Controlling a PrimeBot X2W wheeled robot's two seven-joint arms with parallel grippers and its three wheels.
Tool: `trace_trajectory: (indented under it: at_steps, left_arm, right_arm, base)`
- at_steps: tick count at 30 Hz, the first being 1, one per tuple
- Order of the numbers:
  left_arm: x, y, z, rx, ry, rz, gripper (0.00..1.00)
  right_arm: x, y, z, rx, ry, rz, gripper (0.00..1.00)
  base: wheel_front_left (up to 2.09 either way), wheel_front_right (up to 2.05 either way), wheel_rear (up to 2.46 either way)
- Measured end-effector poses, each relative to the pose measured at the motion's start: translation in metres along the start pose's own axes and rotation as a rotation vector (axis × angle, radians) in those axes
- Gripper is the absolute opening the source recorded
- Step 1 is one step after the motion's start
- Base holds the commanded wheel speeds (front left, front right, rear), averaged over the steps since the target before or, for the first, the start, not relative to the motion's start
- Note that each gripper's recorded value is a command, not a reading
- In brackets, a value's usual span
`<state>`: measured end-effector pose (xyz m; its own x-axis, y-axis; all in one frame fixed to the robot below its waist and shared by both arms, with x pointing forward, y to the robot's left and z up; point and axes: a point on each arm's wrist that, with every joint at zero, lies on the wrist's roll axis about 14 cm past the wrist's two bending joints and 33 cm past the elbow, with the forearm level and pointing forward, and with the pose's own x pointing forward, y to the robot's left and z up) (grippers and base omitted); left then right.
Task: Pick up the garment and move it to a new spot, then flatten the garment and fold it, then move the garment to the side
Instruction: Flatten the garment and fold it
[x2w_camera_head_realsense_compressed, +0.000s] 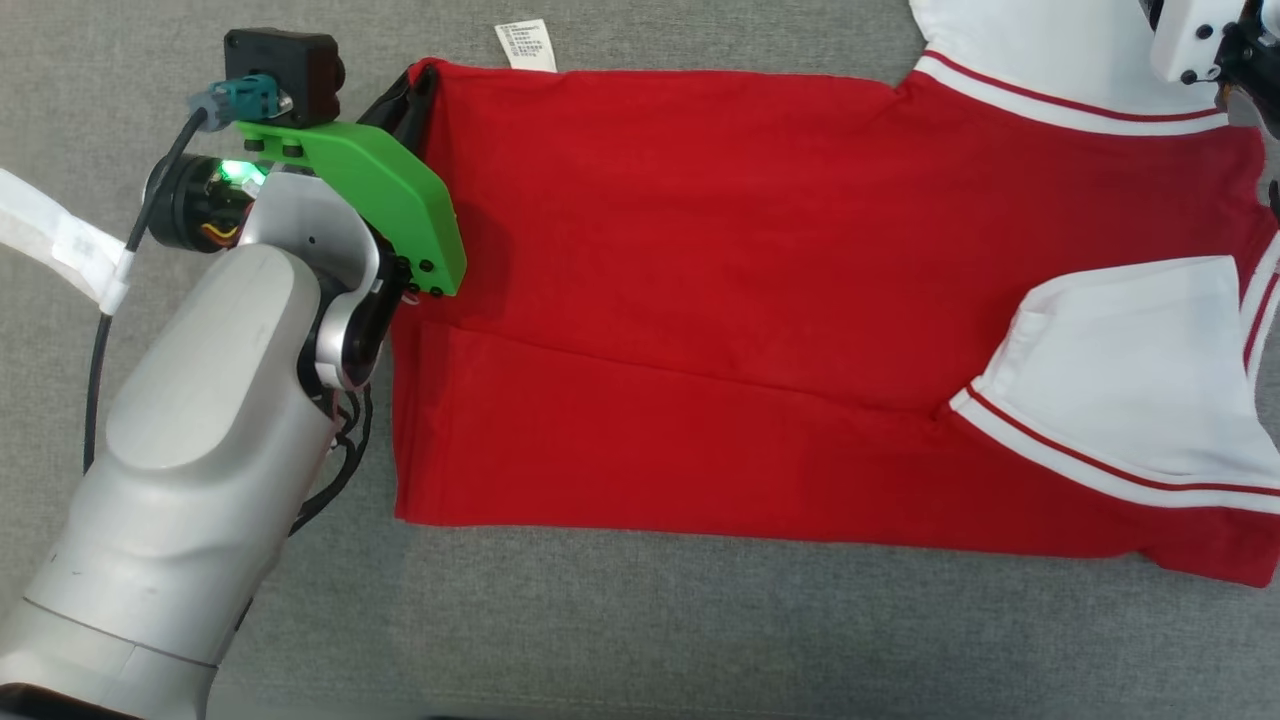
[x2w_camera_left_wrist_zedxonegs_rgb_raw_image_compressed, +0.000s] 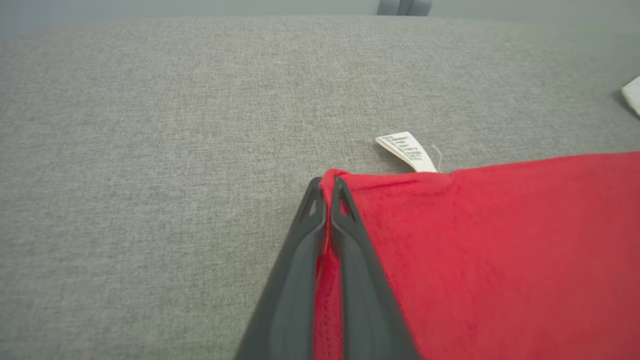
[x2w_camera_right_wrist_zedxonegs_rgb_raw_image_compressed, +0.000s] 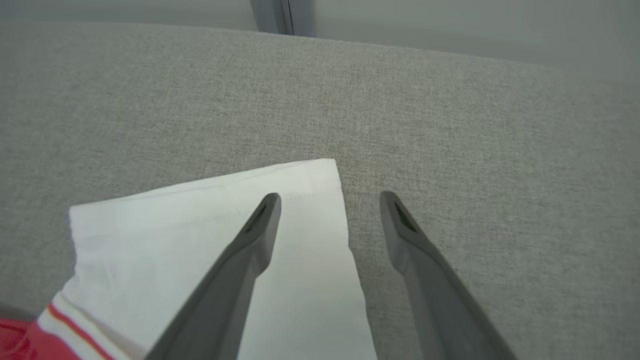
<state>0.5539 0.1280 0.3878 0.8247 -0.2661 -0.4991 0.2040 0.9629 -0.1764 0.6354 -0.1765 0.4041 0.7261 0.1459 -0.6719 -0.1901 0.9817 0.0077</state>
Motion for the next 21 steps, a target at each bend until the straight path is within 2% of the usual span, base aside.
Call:
trace_trajectory:
  at_steps: [7,8,9,10,11,12,21]
  left_arm:
    - [0.001,0.005,-0.011,-0.014,0.011,0.015,0.00]
    - [0.000,0.006,-0.011,-0.015,0.012,0.018,0.00]
    - [0.000,0.006,-0.011,-0.014,0.012,0.019,0.00]
    - [0.000,0.005,-0.010,-0.013,0.010,0.019,0.00]
    - [0.000,0.005,-0.009,-0.012,0.008,0.018,0.00]
    - [-0.001,0.004,-0.008,-0.011,0.006,0.017,0.00]
    - [-0.012,0.001,0.002,0.009,-0.005,0.025,0.00]
  right_arm:
    - [0.028,0.009,-0.014,-0.009,0.079,-0.002,1.00]
    - [0.030,0.010,-0.015,-0.011,0.086,-0.001,0.81]
    - [0.030,0.011,-0.016,-0.012,0.091,-0.001,0.40]
    - [0.030,0.011,-0.016,-0.013,0.094,-0.001,0.25]
    - [0.029,0.012,-0.016,-0.016,0.094,0.000,0.06]
    - [0.028,0.012,-0.016,-0.020,0.092,-0.002,0.00]
    - [0.005,0.016,0.004,-0.048,-0.002,0.000,0.00]
  base:
    - [0.00,0.00,0.00]
    - [0.00,0.00,0.00]
    - [0.00,0.00,0.00]
    - [0.00,0.00,0.00]
    - [0.00,0.00,0.00]
    - [0.00,0.00,0.00]
    - [0.00,0.00,0.00]
